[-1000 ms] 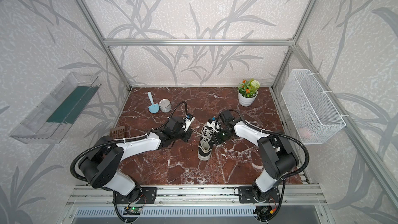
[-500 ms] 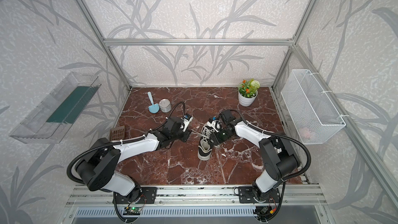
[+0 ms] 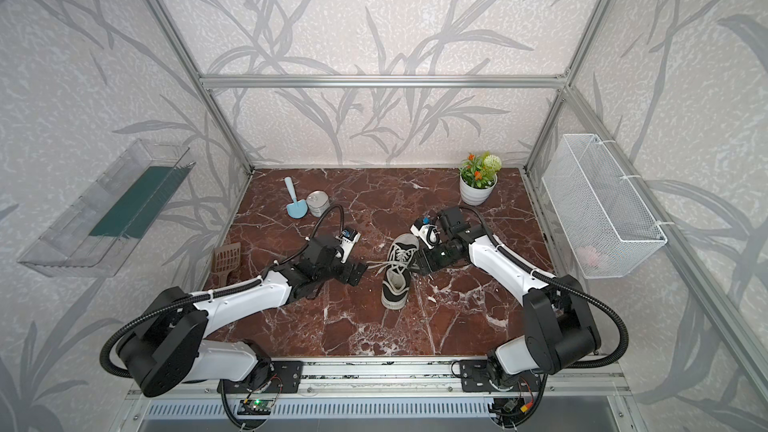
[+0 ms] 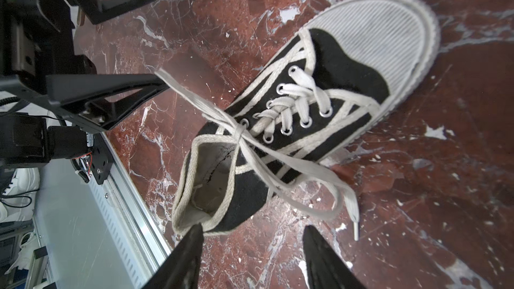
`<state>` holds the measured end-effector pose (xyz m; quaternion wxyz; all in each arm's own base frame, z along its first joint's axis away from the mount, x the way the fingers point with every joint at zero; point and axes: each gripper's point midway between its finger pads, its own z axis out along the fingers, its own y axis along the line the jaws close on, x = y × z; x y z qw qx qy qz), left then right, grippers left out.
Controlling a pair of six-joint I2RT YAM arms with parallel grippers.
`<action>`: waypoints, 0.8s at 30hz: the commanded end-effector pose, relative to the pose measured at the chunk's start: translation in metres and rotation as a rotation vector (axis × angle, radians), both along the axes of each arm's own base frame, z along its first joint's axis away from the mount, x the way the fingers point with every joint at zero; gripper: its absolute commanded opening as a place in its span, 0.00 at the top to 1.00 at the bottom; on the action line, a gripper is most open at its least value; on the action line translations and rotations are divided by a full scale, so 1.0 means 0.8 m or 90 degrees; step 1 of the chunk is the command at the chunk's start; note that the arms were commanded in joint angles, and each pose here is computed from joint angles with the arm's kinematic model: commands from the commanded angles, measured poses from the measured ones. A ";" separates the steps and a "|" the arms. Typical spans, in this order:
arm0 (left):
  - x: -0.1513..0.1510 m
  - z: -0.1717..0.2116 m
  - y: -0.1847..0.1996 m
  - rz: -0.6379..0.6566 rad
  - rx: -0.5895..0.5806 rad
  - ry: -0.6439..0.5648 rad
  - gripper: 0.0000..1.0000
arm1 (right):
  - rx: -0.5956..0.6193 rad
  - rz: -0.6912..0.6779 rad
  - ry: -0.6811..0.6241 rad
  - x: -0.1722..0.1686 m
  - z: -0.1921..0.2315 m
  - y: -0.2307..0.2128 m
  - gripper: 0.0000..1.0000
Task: Tie the shoes
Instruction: 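Open both grippers, release the laces and withdraw from the sneaker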
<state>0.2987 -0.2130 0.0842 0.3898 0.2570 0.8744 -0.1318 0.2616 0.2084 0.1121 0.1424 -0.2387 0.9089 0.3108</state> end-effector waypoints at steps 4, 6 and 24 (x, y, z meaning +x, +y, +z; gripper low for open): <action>-0.018 0.022 -0.018 -0.066 -0.095 -0.008 0.01 | -0.014 -0.016 -0.005 -0.013 0.005 -0.014 0.39; -0.024 0.029 -0.022 -0.089 -0.132 -0.015 0.01 | -0.014 -0.019 -0.010 -0.013 0.007 -0.016 0.38; 0.035 0.115 0.092 0.214 -0.183 -0.236 0.01 | -0.066 -0.174 -0.210 0.023 0.028 -0.068 0.01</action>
